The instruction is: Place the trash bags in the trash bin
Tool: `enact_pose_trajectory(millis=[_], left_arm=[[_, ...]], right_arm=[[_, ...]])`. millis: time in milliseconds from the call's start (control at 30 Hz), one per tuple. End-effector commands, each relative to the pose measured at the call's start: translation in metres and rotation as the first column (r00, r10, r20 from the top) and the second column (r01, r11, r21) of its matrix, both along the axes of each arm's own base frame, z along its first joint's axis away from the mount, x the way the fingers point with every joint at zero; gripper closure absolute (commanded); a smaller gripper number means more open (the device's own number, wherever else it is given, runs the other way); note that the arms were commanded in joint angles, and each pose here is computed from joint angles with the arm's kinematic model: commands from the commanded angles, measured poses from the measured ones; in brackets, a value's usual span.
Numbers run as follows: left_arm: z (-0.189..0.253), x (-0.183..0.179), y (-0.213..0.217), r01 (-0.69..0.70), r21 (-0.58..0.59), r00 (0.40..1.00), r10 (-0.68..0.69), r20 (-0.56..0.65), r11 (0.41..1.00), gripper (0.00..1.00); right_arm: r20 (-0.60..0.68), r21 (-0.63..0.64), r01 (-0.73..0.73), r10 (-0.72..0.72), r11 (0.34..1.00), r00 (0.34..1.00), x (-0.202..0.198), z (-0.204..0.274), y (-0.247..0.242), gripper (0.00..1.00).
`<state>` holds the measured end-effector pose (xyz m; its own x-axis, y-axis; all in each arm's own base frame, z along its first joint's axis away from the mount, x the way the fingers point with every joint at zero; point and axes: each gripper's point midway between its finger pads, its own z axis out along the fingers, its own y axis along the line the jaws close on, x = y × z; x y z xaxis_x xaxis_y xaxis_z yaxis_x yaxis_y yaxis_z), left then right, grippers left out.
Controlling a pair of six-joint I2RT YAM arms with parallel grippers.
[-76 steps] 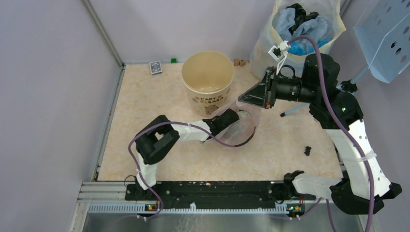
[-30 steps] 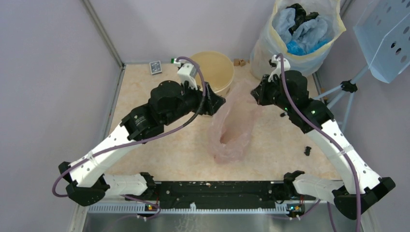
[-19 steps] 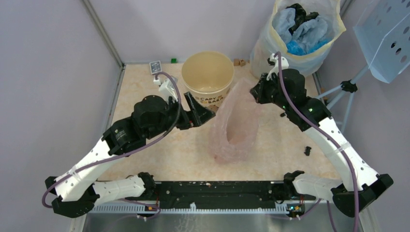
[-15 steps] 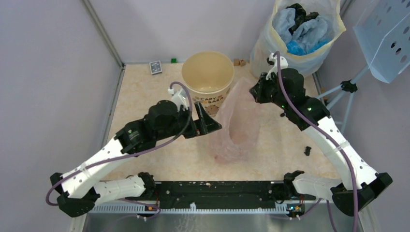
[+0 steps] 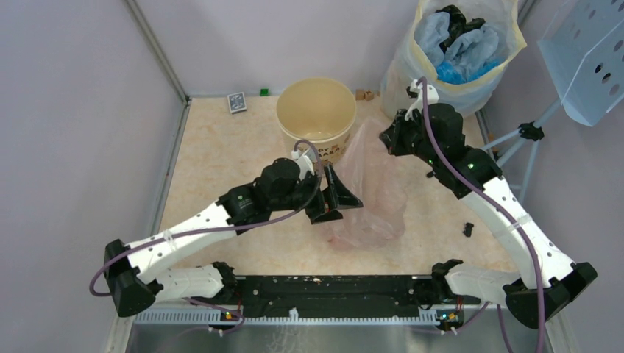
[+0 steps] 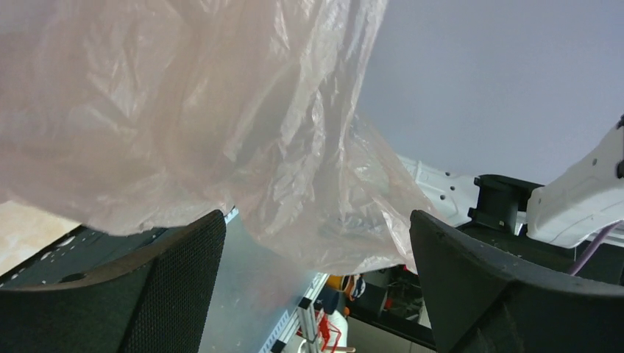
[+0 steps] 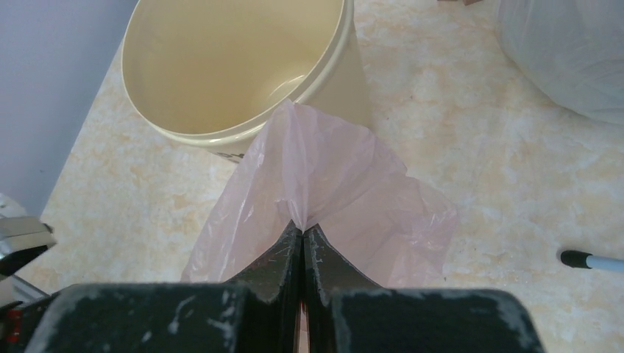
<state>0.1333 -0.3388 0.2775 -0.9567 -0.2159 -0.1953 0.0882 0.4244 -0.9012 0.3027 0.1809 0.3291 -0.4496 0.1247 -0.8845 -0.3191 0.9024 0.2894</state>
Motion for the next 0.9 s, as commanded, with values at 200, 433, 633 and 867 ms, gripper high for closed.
enact_pose_trajectory(millis=[200,433,633,867], left_arm=[[-0.017,0.027,-0.043,-0.041,-0.007,0.999,0.041,-0.018,0.999,0.01],[-0.063,0.066,-0.031,-0.218,0.141,0.975,0.209,0.071,0.966,0.70],[-0.054,0.075,-0.034,-0.133,0.195,0.967,0.085,0.241,0.972,1.00],[-0.011,0.059,-0.077,0.189,0.180,0.887,-0.247,0.391,0.965,1.00]], right_arm=[[0.027,0.017,0.001,-0.002,1.000,1.000,-0.004,0.006,-0.003,1.00],[0.035,0.014,0.017,-0.018,1.000,0.999,-0.005,0.007,-0.008,1.00],[0.103,-0.027,0.215,-0.211,0.976,0.972,-0.006,0.025,-0.051,1.00],[0.266,0.032,0.415,-0.408,0.909,0.873,-0.027,0.082,-0.109,1.00]])
